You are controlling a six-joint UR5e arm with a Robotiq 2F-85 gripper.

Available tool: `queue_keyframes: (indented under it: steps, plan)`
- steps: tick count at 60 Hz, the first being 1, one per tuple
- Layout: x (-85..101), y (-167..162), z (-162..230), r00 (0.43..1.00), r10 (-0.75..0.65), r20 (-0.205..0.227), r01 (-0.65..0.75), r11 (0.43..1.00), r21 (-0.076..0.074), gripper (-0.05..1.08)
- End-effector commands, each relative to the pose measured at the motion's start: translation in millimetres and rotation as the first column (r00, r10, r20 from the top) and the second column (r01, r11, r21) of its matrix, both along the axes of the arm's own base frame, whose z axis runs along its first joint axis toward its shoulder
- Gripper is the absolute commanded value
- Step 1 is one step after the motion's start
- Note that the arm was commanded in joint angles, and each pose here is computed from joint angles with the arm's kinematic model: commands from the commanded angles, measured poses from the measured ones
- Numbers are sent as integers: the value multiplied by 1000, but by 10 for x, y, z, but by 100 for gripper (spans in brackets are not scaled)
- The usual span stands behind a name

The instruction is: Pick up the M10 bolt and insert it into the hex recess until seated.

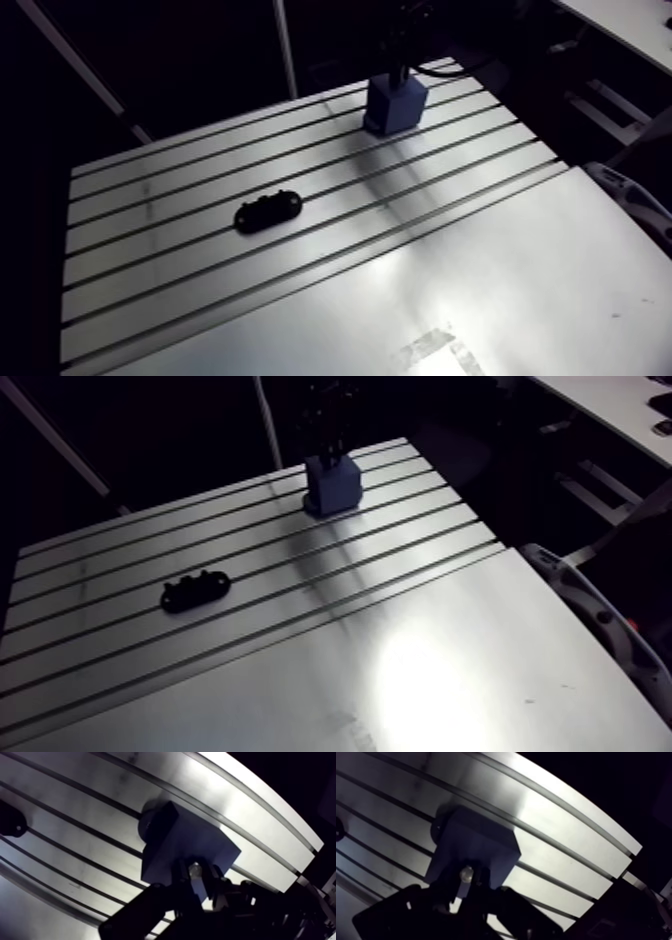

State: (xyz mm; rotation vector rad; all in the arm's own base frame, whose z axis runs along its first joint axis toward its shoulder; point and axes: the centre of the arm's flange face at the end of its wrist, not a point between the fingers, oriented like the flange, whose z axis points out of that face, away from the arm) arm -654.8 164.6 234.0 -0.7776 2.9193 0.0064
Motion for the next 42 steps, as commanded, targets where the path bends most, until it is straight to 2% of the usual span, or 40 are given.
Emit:
queue_keyframes:
  steps: [1,2,3,4,5,6,7,27,34,42]
  plan:
    - [-24,-2,4,1000,27,1,-27,1000,7,57]
    - [-24,-2,4,1000,27,1,-27,1000,7,57]
    - [-26,-1,27,1000,25,-5,-25,1000,12,39]
    - [-26,-1,27,1000,25,-5,-25,1000,12,39]
    - [-21,-1,33,1000,22,-5,-22,1000,14,19]
    - [-21,-1,33,1000,22,-5,-22,1000,14,19]
    - [-20,-3,53,1000,18,-10,-18,1000,16,2]
    - [-57,-1,139,1000,8,-26,-8,1000,21,0]
    - [-90,21,299,997,-59,-56,61,998,32,0]
    - [-90,13,463,988,-134,-76,137,990,33,0]
